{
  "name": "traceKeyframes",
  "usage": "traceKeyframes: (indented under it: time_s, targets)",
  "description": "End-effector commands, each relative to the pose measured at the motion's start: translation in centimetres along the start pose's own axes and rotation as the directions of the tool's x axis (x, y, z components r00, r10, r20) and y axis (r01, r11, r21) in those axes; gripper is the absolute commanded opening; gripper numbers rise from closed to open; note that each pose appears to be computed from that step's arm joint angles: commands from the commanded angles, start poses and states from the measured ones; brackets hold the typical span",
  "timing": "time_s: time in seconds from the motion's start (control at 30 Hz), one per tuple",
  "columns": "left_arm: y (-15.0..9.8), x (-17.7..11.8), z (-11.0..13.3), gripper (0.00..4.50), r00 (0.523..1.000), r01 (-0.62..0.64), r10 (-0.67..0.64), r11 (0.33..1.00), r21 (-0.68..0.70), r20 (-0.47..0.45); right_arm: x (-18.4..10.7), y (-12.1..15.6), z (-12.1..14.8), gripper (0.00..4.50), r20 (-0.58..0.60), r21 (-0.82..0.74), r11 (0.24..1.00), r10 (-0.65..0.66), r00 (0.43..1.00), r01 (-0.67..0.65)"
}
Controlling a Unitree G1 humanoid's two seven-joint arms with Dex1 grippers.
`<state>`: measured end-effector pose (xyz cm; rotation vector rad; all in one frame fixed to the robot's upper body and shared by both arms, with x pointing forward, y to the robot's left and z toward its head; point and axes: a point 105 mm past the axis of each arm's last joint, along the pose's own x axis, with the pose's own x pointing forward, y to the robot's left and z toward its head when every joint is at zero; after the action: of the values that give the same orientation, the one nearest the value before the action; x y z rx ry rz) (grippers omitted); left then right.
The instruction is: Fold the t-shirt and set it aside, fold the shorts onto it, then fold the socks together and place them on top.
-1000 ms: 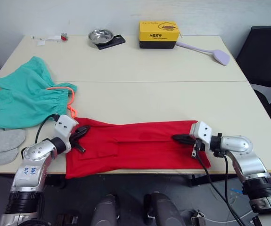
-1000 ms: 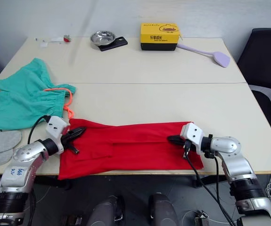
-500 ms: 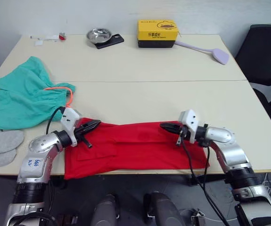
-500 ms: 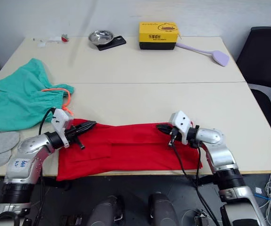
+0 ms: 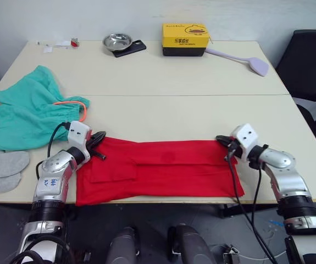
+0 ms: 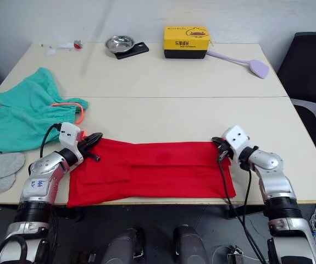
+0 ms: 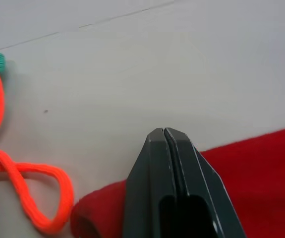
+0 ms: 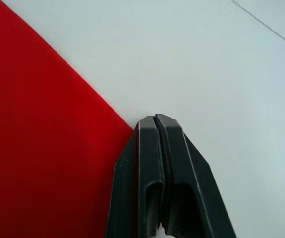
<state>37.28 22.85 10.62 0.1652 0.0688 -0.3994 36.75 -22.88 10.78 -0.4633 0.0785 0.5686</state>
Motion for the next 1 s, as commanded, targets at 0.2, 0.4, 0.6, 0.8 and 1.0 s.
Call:
traceKeyframes:
  time_s: [0.2, 0.4, 0.6, 0.8, 1.0]
  targets:
    - [-3.3, -2.6, 4.9, 0.02, 0.935, 0.263, -0.267, 0.964, 0.050, 0.235, -1.3, 3.1, 5.6, 0.00, 0.259, -0.026, 0.967, 0.253, 0.932, -0.255]
    - [-5.8, -5.1, 2.6, 0.02, 0.896, 0.425, -0.432, 0.901, 0.084, 0.106, 0.6, 7.1, 5.7, 0.00, 0.213, -0.040, 0.934, 0.355, 0.910, -0.355]
    - [-3.7, -6.4, -0.4, 0.02, 0.946, 0.324, -0.325, 0.942, 0.087, -0.002, 1.0, 7.6, 2.8, 0.00, 0.098, 0.012, 0.939, 0.340, 0.935, -0.343]
    - [-2.1, -8.5, -1.9, 0.02, 0.958, 0.286, -0.281, 0.953, 0.099, -0.060, -1.7, 3.6, 0.4, 0.00, 0.022, 0.064, 0.965, 0.255, 0.967, -0.256]
    - [-2.6, -10.5, 2.7, 0.39, 0.912, 0.382, -0.388, 0.922, 0.065, 0.136, -5.9, 2.6, 2.6, 0.00, 0.193, 0.125, 0.917, 0.352, 0.916, -0.378]
